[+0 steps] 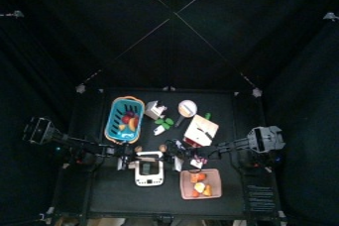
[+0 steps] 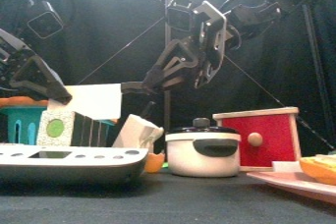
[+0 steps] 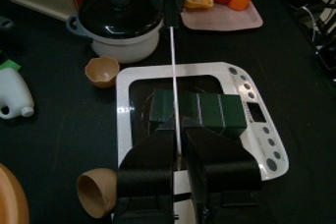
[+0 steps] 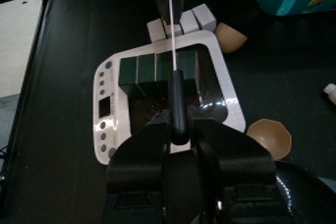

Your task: Cut sushi roll

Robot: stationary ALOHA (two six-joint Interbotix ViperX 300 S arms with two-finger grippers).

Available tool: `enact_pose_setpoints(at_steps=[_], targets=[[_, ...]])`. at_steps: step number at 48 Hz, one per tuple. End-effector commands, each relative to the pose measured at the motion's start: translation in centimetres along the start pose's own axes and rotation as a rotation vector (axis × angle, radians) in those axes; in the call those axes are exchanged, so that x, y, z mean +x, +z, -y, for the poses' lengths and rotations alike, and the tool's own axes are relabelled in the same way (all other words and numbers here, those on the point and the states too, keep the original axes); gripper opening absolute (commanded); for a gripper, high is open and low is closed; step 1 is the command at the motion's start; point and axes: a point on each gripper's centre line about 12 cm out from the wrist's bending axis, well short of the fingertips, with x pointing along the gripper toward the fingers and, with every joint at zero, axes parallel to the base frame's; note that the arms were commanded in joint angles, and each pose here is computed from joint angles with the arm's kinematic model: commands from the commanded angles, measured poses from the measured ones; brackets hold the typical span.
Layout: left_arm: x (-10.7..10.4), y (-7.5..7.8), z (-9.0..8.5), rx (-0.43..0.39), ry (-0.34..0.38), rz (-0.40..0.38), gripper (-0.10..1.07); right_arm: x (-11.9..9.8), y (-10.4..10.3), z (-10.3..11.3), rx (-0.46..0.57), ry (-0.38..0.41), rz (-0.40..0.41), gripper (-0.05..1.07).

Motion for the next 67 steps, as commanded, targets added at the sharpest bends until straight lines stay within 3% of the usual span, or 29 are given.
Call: enact_pose_setpoints(at_steps=[1,67], targets=[[0.2,0.8,0.0,-0.007,0.002,0.022,0.45,-0.4,1.7,-0.6,-0.001,0.015,0.047,0.5],[0.2,0.6,-0.5,-0.014,0.02,0.01,0.45,0.3,0.7,-1.2,-0.009,0.025,0.019,0.5]])
